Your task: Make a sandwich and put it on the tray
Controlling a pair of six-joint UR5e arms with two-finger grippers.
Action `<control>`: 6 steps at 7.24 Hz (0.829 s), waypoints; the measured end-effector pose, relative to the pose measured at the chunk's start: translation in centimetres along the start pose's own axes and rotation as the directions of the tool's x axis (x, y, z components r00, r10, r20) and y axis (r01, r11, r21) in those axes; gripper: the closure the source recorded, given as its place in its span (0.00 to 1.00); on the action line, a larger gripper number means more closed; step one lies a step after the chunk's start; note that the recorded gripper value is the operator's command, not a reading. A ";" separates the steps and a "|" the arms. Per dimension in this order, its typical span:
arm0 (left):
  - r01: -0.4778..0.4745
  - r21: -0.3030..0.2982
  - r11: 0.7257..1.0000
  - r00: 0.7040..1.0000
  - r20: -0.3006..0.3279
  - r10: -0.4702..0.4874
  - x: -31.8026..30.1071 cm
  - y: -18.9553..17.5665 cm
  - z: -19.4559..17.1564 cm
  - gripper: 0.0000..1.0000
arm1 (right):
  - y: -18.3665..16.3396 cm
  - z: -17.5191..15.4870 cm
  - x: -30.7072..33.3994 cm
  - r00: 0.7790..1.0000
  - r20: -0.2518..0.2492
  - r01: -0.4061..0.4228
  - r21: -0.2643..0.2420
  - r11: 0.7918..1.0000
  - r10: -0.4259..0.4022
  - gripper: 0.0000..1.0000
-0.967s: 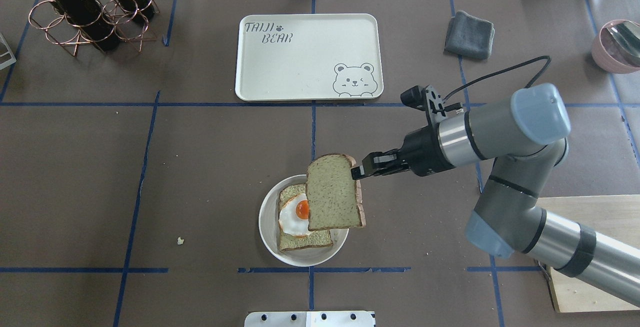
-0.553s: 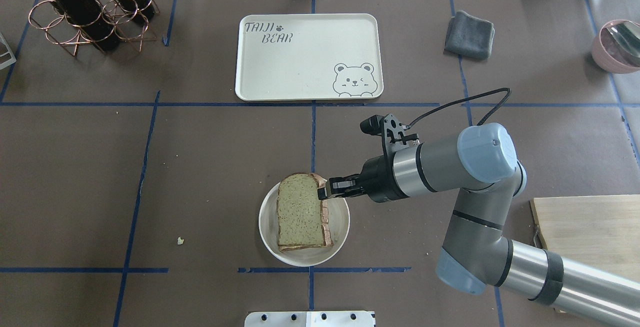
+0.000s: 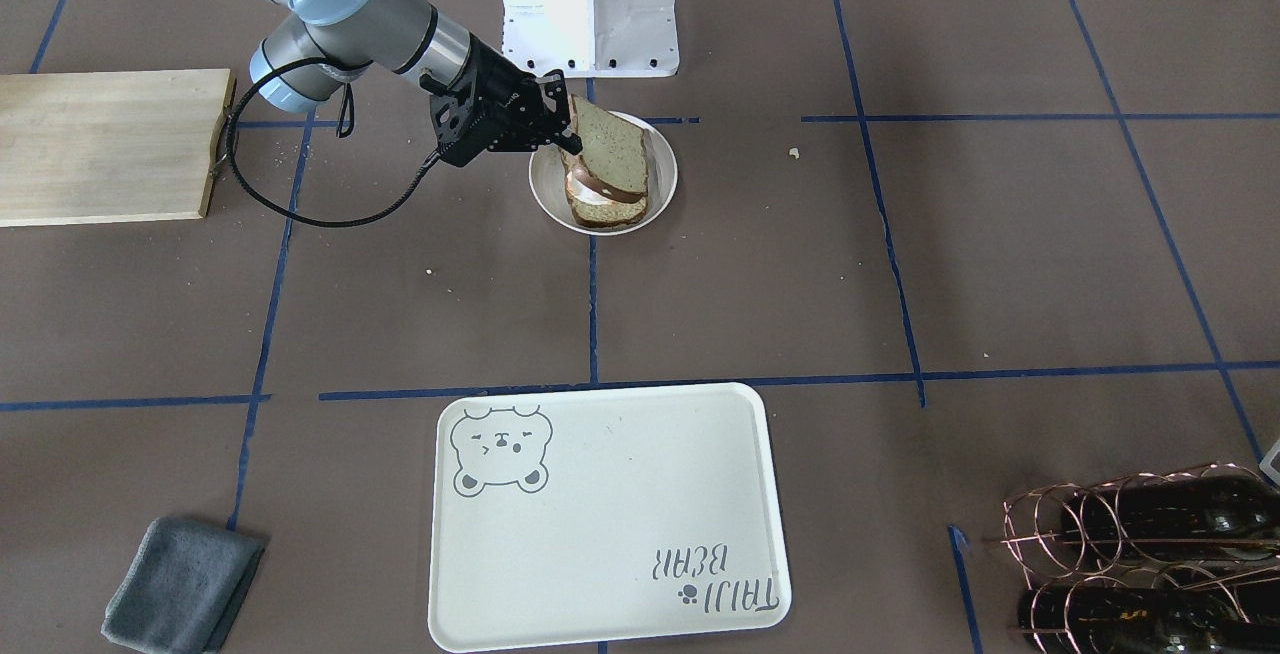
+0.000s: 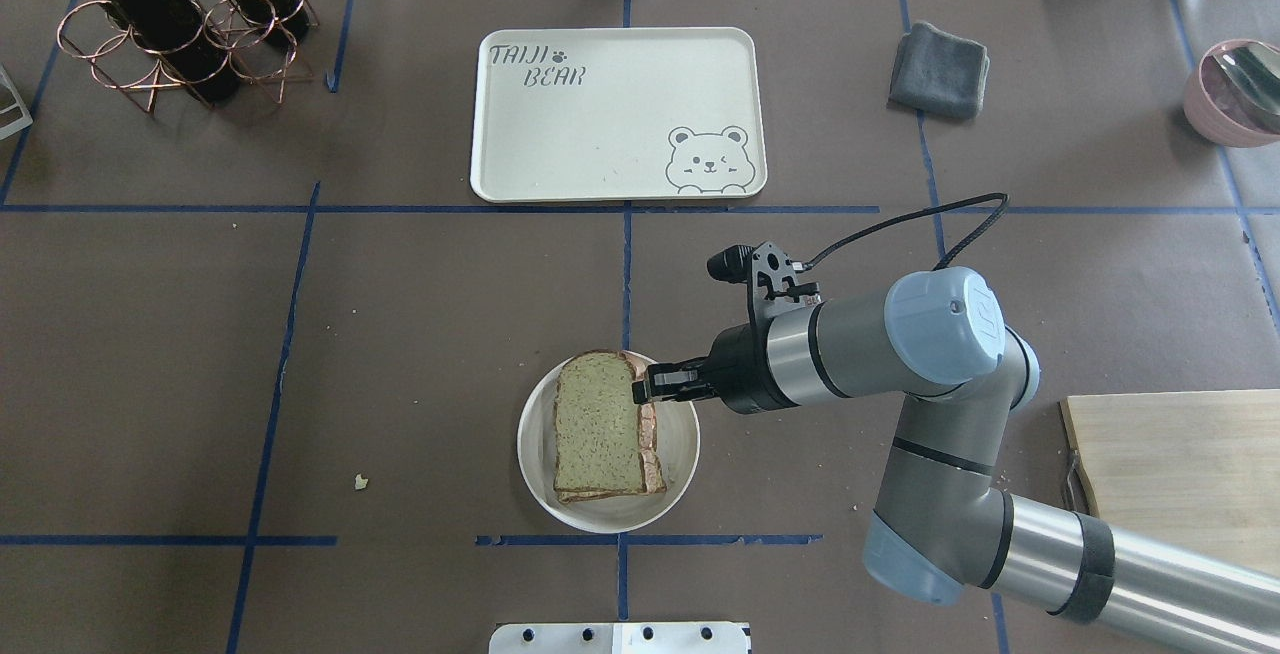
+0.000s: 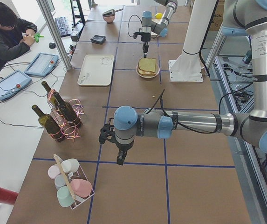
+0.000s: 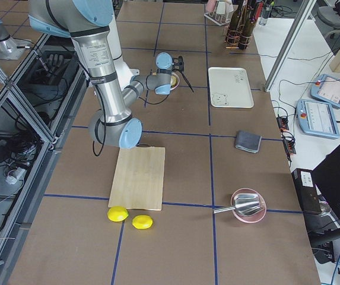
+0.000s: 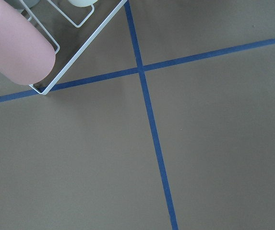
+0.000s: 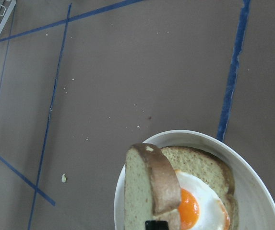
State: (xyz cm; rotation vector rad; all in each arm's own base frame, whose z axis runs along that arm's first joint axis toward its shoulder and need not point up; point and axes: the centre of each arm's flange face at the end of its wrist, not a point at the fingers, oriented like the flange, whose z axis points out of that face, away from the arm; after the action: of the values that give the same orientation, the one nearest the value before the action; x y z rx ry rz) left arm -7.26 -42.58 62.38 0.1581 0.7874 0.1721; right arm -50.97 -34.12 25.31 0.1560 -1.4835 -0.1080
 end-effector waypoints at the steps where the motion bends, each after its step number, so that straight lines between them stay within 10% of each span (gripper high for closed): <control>1: 0.000 -0.001 1.000 1.000 0.000 0.000 0.0 0.0 0.0 0.00 | 0.0 0.3 0.5 1.000 -0.017 -0.006 -0.001 1.000 0.006 0.98; 3: 0.000 -0.001 1.000 1.000 -0.001 0.000 -0.1 0.0 0.1 0.00 | -0.1 1.1 1.7 0.999 -0.046 -0.018 -0.006 1.000 0.018 0.95; 4: 0.000 -0.001 1.000 1.000 -0.001 0.000 -0.1 -0.1 0.2 0.00 | 0.0 1.5 2.3 0.998 -0.058 -0.023 -0.010 1.000 0.022 0.76; 6: 0.001 -0.002 1.000 1.000 -0.001 -0.001 -0.1 -0.1 0.2 0.00 | 0.2 2.0 2.6 0.997 -0.076 -0.030 -0.016 0.999 0.029 0.00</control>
State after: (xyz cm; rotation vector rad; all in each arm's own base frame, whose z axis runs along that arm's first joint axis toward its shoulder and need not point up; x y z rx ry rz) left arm -7.19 -42.68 62.55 0.1563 0.7880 0.1722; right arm -52.74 -34.42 28.07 0.1225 -1.4088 -0.0902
